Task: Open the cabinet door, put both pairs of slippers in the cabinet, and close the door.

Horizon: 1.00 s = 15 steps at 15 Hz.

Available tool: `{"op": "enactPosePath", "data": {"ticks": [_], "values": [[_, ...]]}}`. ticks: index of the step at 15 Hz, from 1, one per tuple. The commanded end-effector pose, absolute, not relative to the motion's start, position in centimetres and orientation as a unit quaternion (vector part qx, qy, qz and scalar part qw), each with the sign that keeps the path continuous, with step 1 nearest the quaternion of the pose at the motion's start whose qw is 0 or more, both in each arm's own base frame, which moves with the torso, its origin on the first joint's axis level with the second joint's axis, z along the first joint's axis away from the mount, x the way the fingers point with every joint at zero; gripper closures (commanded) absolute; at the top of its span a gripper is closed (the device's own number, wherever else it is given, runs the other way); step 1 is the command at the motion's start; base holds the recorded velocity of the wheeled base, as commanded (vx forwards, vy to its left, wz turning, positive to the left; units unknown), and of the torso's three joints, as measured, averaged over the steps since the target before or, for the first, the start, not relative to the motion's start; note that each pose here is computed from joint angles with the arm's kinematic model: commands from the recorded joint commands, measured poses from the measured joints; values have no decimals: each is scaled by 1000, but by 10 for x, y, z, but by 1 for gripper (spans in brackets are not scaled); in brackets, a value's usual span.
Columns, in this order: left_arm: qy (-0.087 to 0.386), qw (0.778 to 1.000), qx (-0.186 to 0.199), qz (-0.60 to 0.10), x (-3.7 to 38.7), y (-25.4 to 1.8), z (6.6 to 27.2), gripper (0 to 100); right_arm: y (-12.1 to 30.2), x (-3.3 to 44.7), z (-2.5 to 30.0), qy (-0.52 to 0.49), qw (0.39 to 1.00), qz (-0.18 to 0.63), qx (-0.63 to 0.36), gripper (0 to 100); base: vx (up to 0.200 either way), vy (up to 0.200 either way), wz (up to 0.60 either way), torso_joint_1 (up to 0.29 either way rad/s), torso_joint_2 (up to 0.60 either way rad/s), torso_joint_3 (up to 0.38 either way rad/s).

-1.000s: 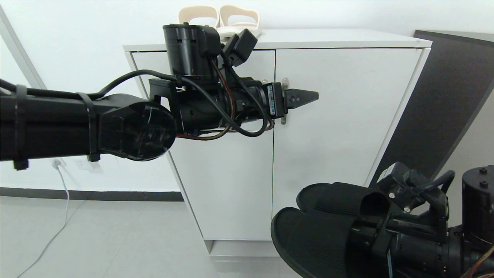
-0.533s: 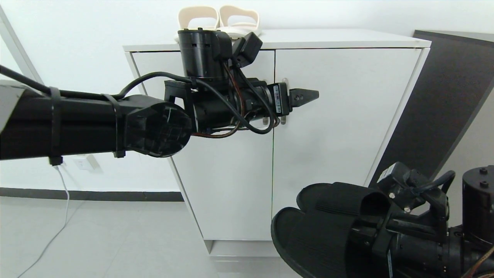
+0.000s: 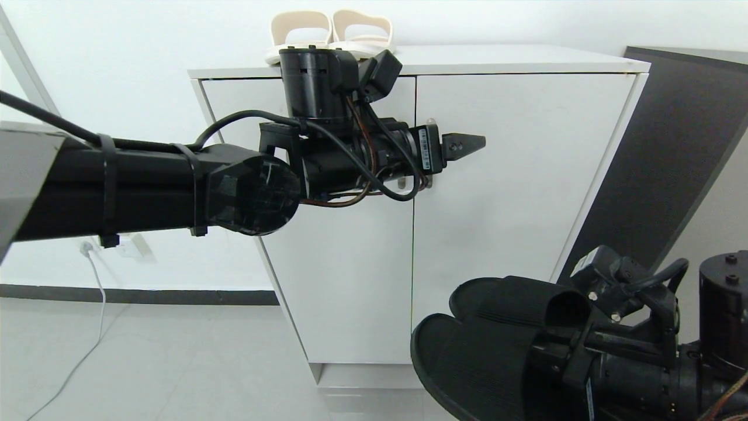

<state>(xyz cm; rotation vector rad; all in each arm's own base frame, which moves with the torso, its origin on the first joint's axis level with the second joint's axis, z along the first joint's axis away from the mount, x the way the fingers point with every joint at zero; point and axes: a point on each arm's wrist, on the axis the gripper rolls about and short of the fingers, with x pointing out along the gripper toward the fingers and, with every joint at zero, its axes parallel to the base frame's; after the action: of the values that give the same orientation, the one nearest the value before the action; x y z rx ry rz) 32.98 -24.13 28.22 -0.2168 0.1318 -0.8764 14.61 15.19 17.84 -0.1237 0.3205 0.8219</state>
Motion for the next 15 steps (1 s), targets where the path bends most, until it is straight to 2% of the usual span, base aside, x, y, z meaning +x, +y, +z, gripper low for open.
{"op": "enactPosePath", "data": {"ticks": [1,6,7,11,15], "values": [[69,898,-104,-422,331,-242,280,0,152,146,178,155,902,398,-60,100,0,0,0,0,0,0],[76,898,-103,-421,332,-243,278,0,152,146,178,156,902,398,-60,100,0,0,0,0,0,0],[76,898,-103,-421,332,-243,278,100,152,146,178,155,902,398,-60,100,0,0,0,0,0,0],[76,896,-103,-424,330,-243,279,100,152,146,178,156,902,399,-60,100,0,0,0,0,0,0],[79,890,-102,-437,305,-239,286,100,150,144,176,160,900,400,-61,100,0,0,0,0,0,0]]}}
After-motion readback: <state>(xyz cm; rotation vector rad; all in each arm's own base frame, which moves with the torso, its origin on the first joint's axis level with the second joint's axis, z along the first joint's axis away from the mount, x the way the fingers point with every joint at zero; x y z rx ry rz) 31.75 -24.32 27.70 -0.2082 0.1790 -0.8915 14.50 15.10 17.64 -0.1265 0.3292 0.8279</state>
